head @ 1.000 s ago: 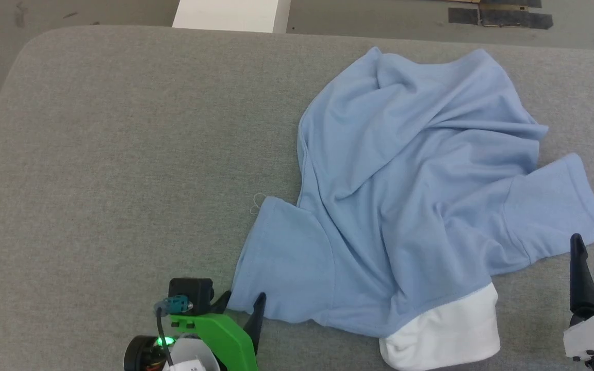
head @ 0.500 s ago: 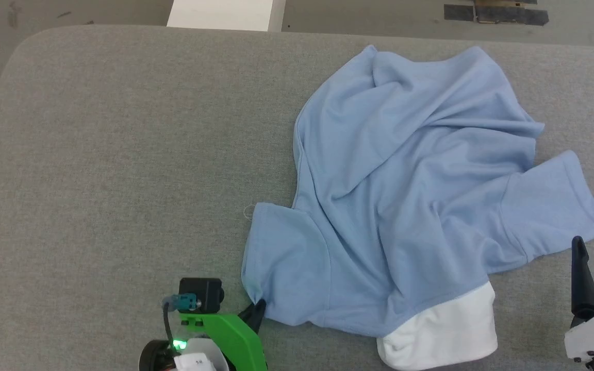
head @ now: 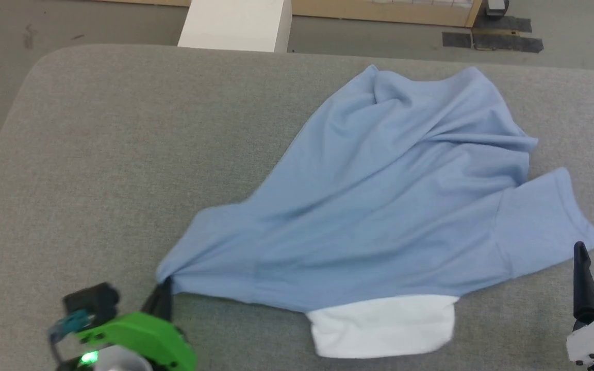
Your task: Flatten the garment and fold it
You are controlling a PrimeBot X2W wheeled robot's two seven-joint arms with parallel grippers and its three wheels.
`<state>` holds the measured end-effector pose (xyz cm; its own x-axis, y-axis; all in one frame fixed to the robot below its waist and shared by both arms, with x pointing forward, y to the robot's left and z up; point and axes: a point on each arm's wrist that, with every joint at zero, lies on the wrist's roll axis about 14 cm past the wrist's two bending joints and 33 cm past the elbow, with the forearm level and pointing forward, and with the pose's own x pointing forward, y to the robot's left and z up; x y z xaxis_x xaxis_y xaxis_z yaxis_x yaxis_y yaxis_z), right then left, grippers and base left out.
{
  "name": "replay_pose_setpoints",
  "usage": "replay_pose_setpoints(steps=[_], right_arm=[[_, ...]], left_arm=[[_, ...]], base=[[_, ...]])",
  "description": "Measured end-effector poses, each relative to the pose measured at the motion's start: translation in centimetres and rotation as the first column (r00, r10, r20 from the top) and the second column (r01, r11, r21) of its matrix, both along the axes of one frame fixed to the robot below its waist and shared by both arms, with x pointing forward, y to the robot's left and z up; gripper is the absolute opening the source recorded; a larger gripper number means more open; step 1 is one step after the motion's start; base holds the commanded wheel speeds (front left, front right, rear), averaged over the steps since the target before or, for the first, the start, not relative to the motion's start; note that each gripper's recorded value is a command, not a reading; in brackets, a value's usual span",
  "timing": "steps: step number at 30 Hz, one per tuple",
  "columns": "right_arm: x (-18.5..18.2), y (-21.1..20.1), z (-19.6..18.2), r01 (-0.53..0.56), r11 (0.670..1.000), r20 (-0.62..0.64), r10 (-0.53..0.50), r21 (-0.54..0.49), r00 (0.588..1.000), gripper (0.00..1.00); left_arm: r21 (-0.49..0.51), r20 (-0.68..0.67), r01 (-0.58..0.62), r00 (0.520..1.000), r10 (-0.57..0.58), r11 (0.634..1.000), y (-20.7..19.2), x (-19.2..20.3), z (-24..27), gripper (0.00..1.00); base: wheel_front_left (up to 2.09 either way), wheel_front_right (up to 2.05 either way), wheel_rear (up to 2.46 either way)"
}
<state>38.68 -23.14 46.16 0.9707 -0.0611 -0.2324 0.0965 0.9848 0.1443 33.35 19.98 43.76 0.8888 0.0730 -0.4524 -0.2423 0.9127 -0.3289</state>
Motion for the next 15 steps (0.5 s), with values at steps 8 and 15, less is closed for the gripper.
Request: replay_pose_setpoints(steps=[8,15], right_arm=[[-0.1,0.4,-0.2,-0.024,0.999,-0.028,0.023,-0.033,0.999,1.00],[0.2,2.6,-2.5,-0.127,0.987,-0.209,0.104,-0.097,0.972,1.00]], left_arm=[[0.084,0.033,-0.190,0.982,0.188,0.978,6.2,-2.9,2.4,0.00],[0.082,0.039,-0.161,0.987,0.158,0.983,5.5,-2.5,3.1,0.00]], base=[[0.00,0.00,0.00],[0.00,0.00,0.00]])
